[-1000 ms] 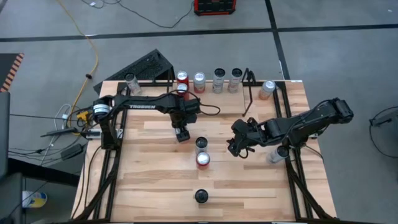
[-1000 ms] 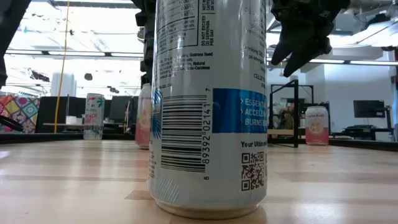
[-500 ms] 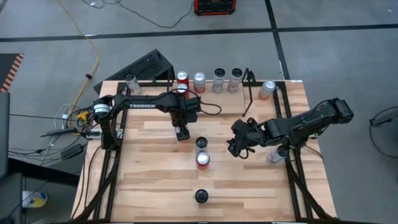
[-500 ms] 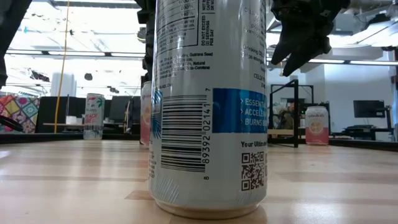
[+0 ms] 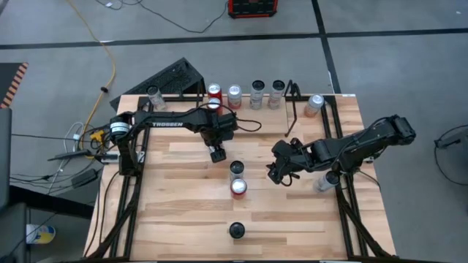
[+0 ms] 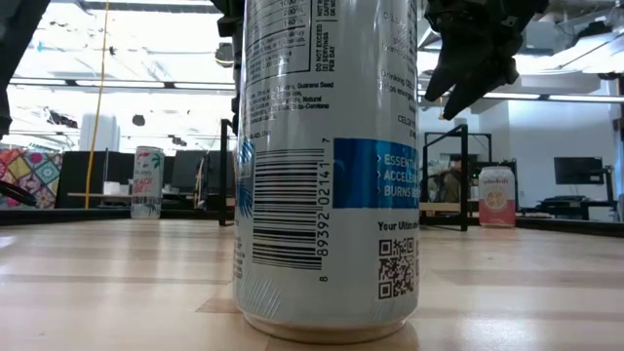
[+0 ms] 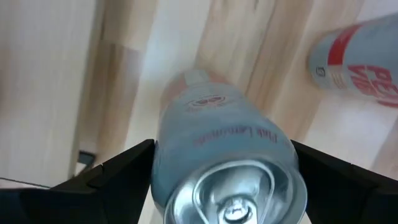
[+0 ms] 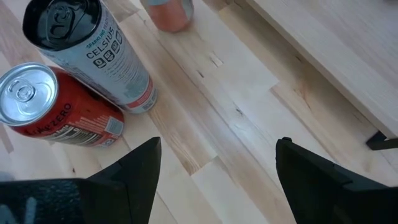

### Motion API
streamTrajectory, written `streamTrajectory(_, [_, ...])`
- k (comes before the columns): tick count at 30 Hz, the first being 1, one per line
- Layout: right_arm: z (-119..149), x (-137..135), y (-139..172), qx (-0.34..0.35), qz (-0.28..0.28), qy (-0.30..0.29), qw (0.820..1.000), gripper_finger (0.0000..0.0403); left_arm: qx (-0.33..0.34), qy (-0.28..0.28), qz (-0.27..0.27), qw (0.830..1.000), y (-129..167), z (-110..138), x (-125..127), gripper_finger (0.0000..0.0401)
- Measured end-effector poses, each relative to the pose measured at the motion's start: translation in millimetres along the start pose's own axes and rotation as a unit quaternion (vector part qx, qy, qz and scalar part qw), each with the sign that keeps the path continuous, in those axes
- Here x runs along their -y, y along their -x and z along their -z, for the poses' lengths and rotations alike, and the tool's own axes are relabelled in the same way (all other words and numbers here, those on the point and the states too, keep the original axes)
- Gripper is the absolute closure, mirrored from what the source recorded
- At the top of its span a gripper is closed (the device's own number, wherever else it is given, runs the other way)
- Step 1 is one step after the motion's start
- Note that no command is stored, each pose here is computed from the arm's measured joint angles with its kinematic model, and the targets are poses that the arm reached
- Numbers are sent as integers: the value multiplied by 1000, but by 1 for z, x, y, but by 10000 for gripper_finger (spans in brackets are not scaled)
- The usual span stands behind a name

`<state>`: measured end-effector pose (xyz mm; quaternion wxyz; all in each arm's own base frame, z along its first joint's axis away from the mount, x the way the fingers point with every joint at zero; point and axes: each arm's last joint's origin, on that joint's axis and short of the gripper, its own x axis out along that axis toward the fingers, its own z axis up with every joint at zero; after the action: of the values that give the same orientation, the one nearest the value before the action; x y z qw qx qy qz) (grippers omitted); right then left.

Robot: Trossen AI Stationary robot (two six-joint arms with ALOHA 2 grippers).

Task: Place canned beverage on shelf
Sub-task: Put the bottom orange white soda can on the shelf

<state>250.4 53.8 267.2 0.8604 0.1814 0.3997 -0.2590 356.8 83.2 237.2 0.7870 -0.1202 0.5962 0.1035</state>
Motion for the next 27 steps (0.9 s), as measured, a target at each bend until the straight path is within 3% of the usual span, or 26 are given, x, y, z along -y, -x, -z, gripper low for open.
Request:
streamTrajectory(12, [0,0,0,0,0,0,1000,112,-2,15,6,1000,-2,0,0,70])
streamTrajectory(19, [0,0,0,0,0,0,1000,112,-4,26,5,1000,-4,-1,0,38])
streamTrajectory(27, [0,0,0,0,0,0,1000,112,-9,-17,16,1000,0,-2,1,15])
